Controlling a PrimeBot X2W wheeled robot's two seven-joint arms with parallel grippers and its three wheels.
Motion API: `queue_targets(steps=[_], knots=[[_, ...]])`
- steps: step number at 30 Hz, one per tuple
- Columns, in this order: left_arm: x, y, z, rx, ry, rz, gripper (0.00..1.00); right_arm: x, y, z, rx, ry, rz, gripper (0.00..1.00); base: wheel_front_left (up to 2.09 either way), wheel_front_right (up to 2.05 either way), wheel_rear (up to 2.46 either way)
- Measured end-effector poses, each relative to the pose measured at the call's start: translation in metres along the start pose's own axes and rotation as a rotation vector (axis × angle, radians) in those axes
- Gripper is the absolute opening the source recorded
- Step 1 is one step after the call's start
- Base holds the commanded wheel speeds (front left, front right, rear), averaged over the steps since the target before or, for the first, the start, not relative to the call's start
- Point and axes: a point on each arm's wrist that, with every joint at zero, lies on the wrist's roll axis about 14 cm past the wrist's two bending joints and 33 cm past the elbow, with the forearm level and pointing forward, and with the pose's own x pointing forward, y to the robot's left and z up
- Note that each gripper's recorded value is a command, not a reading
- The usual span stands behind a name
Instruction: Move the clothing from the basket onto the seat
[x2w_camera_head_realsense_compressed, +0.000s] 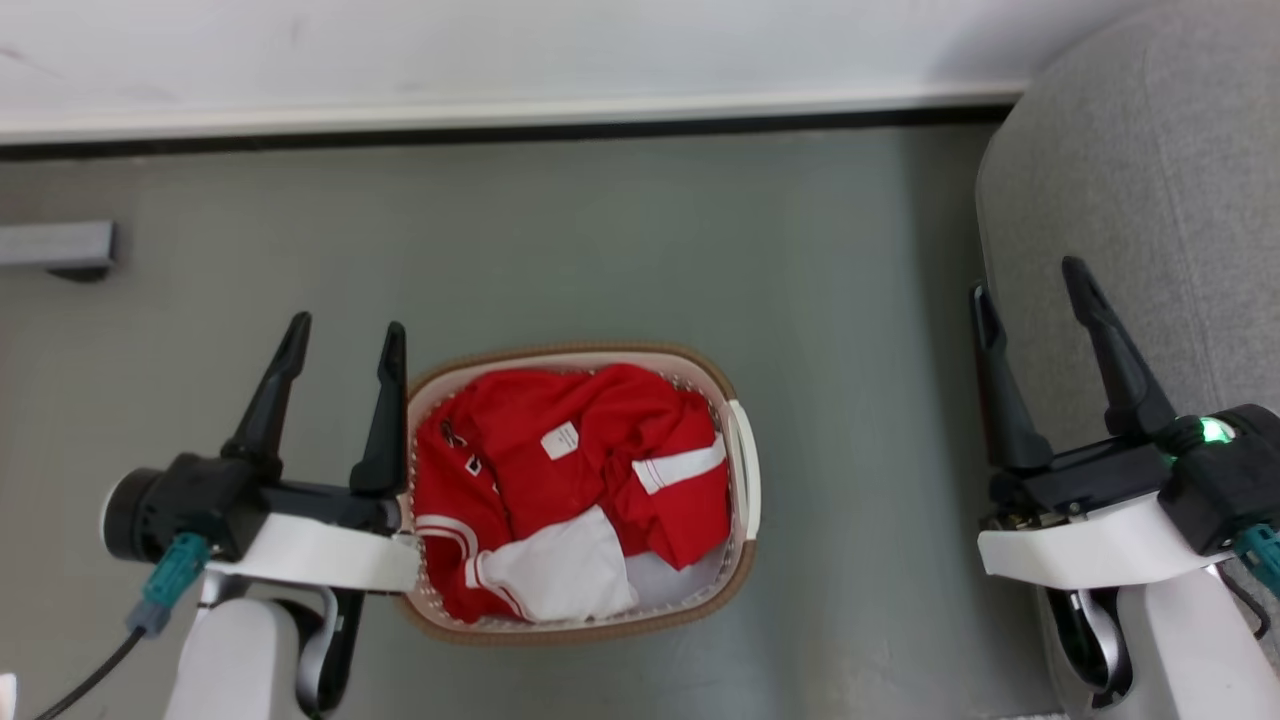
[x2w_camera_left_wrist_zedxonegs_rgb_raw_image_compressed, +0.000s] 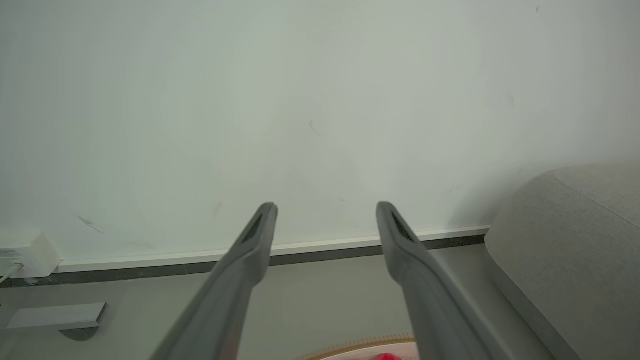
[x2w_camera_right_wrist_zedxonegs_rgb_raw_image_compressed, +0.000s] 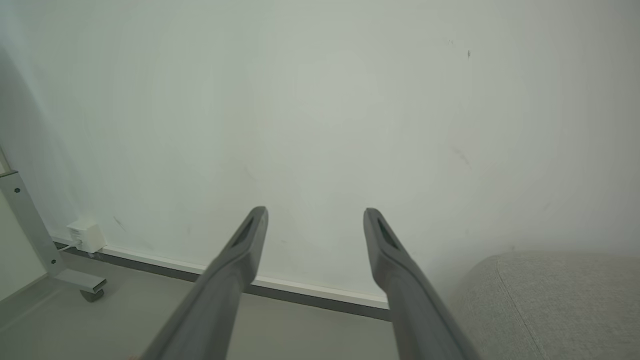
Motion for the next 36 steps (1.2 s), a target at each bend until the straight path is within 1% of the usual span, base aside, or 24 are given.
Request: queue_targets(steps=[10, 17, 24, 30, 35, 36], knots=[[0.023, -0.022, -0.070, -0.031, 0.147, -0.116, 1.00, 0.012, -0.026, -0.023, -0.020, 0.022, -0.055, 1.00, 0.00, 0.00, 0.00], [0.034, -0.038, -0.119, -0.076, 0.253, -0.174, 1.00, 0.015, -0.039, -0.038, -0.042, 0.048, -0.078, 1.00, 0.00, 0.00, 0.00], [0.029, -0.054, -0.180, -0.101, 0.420, -0.246, 1.00, 0.016, -0.049, -0.048, -0.059, 0.062, -0.094, 1.00, 0.00, 0.00, 0.00], [0.022, -0.069, -0.227, -0.123, 0.557, -0.295, 1.00, 0.014, -0.066, -0.056, -0.072, 0.072, -0.135, 1.00, 0.00, 0.00, 0.00], [0.013, -0.081, -0.266, -0.126, 0.672, -0.346, 1.00, 0.013, -0.072, -0.070, -0.055, 0.098, -0.149, 1.00, 0.00, 0.00, 0.00], [0.006, -0.083, -0.281, -0.133, 0.725, -0.354, 1.00, 0.013, -0.074, -0.075, -0.043, 0.105, -0.156, 1.00, 0.00, 0.00, 0.00]])
